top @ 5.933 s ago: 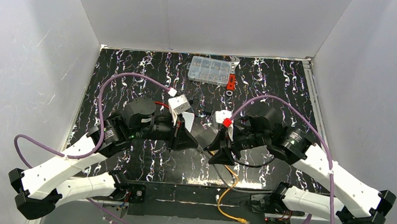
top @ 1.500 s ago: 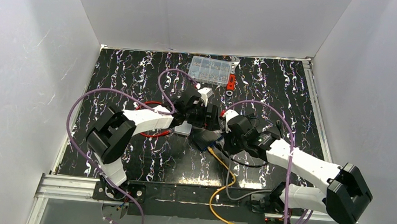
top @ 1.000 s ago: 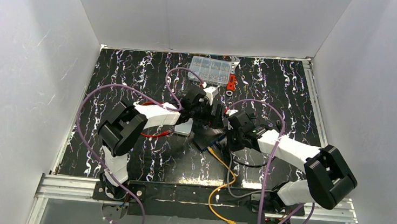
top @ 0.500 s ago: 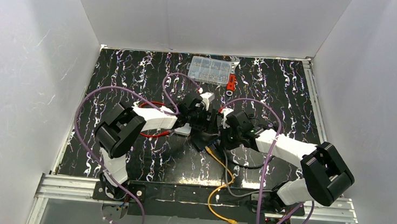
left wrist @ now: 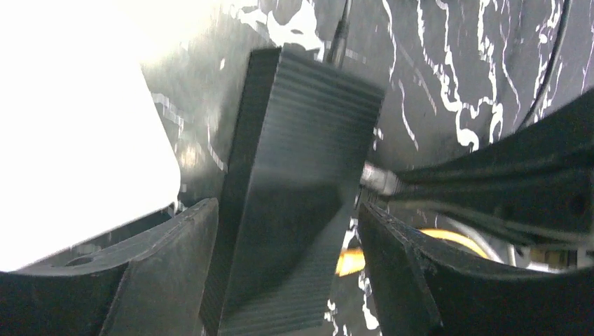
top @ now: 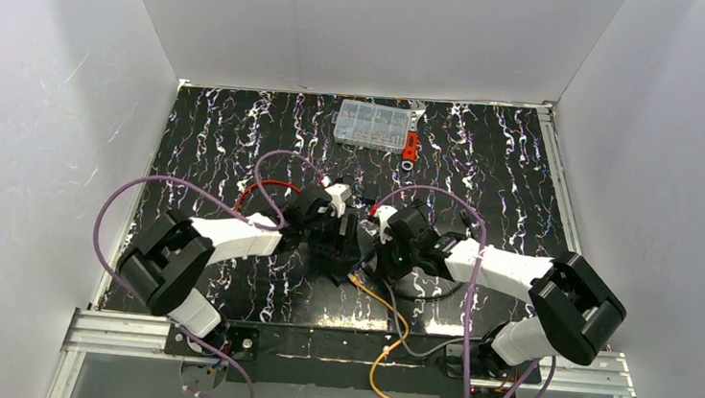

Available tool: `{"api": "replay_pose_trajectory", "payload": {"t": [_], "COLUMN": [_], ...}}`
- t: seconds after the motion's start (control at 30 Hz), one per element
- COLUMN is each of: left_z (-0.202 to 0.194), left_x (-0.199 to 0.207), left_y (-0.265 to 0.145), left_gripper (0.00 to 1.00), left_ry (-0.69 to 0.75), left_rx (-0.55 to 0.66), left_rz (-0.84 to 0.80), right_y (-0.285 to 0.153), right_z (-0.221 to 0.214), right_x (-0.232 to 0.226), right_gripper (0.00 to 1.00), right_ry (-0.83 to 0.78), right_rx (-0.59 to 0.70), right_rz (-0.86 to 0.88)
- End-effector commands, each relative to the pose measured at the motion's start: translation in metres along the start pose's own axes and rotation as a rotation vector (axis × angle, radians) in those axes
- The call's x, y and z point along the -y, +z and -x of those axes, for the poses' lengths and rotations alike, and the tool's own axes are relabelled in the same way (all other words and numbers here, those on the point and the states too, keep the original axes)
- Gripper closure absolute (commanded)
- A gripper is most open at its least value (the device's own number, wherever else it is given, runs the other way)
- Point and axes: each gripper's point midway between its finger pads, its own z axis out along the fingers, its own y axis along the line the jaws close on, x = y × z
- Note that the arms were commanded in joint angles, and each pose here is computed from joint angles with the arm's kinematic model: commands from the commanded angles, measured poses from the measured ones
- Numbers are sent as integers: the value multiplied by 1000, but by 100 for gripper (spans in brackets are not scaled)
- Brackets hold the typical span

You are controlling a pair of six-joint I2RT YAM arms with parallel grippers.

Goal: Insert the plug into the switch port
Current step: Insert the connector into the switch port.

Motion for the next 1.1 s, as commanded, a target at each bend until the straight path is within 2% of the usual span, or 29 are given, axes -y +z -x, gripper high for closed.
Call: {"api": "replay_pose_trajectory", "payload": {"t": [0.0,0.17,0.3,0.43,0.77,1.07], "left_z": [-17,-23,-4,11,37,44], "left_x": [-2,-3,0,0,-2,-1], "left_y": [-24,-42,-48,-37,10,18], "left_gripper": [29,28,27,26,26,27], "left_ry": [-39,-36,18,45,83,82], "left_rx": [9,42,81,87,48,36], "left_rz": [2,3,25,40,50,38], "right_y": [-9,-16,-17,-12,0,6], "right_z": [-19,-16,-5,0,10,21], "right_x": [-9,-6,15,24,20,16], "right_gripper": [99,99,99,99,99,99], "right_ry": [-13,8,23,13,-43,-79], "right_rx": [-26,-11,19,23,89,157], "right_rz": [25,-21,-154,-205,-157,-124]}}
